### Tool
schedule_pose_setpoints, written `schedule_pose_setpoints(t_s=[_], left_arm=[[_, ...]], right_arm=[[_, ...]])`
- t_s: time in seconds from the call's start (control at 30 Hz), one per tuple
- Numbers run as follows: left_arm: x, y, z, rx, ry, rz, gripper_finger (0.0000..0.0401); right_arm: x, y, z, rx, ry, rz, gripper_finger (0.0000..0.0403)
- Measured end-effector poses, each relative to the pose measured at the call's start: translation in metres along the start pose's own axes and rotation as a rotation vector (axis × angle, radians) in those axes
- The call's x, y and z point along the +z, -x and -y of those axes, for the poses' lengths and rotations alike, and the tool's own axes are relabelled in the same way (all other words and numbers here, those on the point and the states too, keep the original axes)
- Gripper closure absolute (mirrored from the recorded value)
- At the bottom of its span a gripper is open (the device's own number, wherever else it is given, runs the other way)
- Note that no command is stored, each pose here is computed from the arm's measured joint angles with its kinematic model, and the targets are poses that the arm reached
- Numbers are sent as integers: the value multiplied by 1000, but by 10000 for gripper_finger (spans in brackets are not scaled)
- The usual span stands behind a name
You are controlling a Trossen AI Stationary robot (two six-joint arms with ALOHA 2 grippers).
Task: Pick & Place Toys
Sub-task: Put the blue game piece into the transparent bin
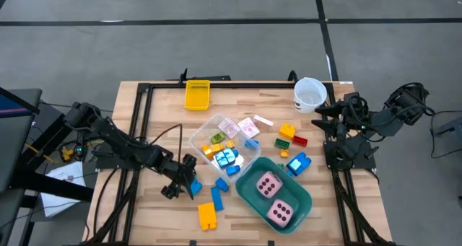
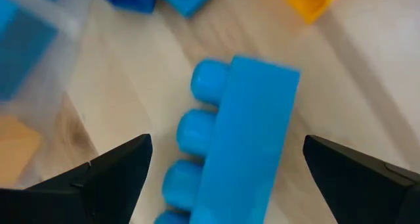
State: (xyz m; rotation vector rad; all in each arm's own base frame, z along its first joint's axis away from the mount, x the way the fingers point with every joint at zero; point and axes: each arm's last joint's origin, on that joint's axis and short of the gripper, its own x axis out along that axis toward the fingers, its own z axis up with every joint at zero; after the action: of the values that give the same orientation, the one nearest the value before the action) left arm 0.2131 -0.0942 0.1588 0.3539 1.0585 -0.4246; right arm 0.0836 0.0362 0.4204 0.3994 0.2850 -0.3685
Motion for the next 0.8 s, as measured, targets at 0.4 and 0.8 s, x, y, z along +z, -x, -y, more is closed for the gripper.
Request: schedule_pose_setpoints(t_s=[0.4, 0.8], left_arm=[[-27, -15, 0, -10, 32, -35, 9], [-33, -18, 1, -6, 80, -43, 50]], right_arm=[[0, 0, 0, -1, -1, 0, 148], [0, 0, 0, -3, -1, 2, 148]])
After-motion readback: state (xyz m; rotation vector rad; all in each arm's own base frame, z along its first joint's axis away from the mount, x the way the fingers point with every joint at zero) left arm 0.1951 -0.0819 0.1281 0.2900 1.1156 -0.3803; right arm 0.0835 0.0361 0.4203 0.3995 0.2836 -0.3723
